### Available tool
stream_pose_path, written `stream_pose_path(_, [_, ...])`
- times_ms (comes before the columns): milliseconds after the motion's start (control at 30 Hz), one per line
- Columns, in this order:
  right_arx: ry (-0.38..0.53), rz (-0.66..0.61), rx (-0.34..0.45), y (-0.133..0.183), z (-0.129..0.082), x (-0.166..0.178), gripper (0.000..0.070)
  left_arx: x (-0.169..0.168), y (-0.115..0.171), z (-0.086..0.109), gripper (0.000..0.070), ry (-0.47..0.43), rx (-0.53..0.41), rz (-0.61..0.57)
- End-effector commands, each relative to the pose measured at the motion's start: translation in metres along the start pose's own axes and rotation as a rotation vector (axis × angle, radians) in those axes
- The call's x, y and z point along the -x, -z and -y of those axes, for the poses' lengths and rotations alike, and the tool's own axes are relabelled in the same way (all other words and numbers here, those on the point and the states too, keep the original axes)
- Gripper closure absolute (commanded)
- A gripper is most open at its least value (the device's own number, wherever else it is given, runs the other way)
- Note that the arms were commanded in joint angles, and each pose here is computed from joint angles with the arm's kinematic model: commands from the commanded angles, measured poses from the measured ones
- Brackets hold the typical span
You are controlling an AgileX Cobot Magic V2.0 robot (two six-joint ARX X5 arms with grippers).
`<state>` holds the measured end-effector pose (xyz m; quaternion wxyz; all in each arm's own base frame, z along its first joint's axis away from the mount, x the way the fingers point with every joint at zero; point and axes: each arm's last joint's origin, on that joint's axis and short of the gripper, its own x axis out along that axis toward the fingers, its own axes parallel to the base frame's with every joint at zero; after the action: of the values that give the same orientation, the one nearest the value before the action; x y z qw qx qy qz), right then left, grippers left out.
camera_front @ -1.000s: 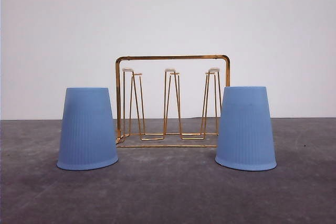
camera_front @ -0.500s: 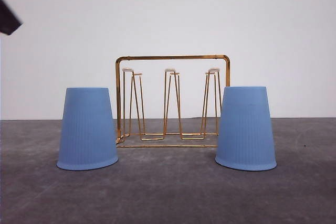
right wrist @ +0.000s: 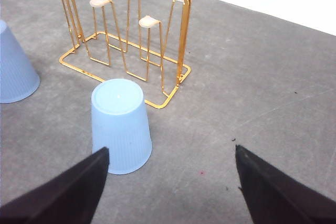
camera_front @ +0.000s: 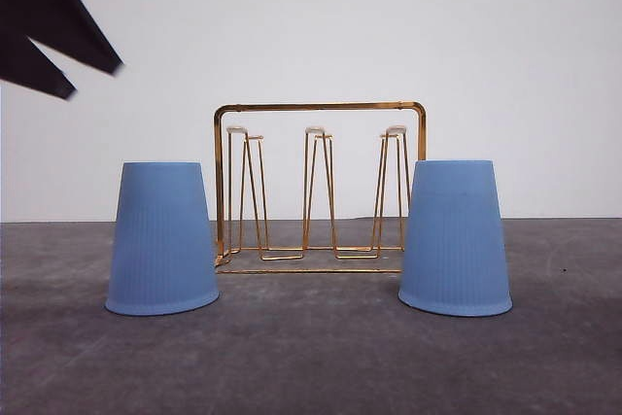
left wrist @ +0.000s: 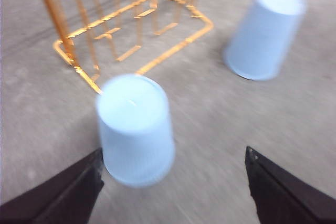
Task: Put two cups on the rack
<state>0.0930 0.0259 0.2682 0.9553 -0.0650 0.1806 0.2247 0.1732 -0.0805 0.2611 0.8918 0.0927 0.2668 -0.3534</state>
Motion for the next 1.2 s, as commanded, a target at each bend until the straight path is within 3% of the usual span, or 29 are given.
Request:
stream_pose_path(0, [0.003,0.025,-0.003,-0.005,0.000,0.002,0.0214,-0.010,-0.008,-0.004,0.0175,-0.002,0.003,0.017])
stream_pose_path(333, [0.008,0.060,0.005,-0.008,0.000,0.002,0.0214,-0.076,-0.002,-0.024,0.0169,0.001,0.008,0.002])
stream_pose_path(600, [0.008,0.060,0.005,-0.008,0.000,0.002,0.0215,-0.103,0.013,-0.030,0.0189,0.016,0.035,-0.079])
stream_pose_path(700, [0.008,0.060,0.005,-0.008,0.000,0.002,0.0215,-0.105,0.015,-0.030,0.0239,0.018,0.059,-0.087])
stream_pose_path(800, [0.008,0.060,0.005,-0.008,0.000,0.002,0.0215,-0.102,0.013,-0.029,0.0407,0.017,0.066,-0.076])
stream_pose_path(1167, [0.008,0.060,0.005,-0.008,0.000,0.002,0.0215,-0.057,-0.029,-0.023,0.0421,0.002,0.098,-0.018])
